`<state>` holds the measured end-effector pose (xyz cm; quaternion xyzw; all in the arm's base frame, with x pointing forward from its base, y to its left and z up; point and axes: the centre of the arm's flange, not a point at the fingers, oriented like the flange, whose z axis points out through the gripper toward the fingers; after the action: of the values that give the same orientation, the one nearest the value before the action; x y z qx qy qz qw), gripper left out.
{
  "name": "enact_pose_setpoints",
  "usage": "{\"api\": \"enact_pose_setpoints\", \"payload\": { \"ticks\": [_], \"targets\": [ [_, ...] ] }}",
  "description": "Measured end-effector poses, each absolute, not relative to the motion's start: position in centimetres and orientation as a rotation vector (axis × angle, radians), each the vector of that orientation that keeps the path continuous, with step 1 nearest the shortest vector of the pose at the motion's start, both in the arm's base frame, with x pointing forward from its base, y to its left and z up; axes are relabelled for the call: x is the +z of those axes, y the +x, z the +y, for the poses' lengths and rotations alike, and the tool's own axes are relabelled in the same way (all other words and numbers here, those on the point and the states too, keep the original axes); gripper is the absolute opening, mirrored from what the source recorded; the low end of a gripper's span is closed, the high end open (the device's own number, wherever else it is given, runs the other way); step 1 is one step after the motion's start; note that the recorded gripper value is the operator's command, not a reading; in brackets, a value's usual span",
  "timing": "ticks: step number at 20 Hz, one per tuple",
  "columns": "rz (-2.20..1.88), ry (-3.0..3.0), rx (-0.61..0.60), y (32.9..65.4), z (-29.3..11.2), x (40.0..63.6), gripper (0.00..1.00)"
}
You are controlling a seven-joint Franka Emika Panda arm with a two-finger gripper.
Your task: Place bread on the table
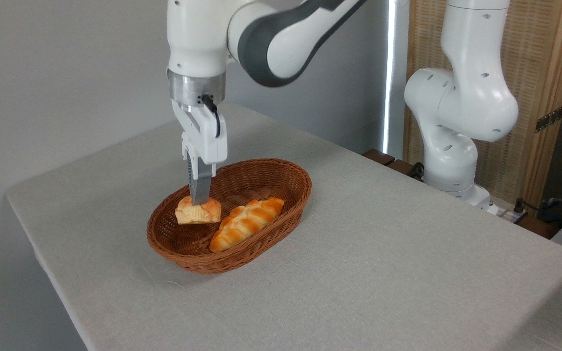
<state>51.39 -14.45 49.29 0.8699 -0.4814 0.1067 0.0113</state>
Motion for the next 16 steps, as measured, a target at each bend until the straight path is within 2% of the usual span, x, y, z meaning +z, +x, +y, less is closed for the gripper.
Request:
{"api": "enact_pose_setpoints", "payload": {
  "ticks": [5, 7, 10, 16],
  "targets": [
    [-1.422, 2.739, 0.268, 52.3, -10.7, 54.1, 0.0],
    [-1.402, 2.745, 0.252, 52.6, -8.7, 55.4, 0.0],
    [-1.386, 2.798, 0.234, 53.0, -5.6, 55.9, 0.0],
    [-1.436, 2.868, 0.168, 53.5, -0.6, 55.4, 0.0]
  ]
}}
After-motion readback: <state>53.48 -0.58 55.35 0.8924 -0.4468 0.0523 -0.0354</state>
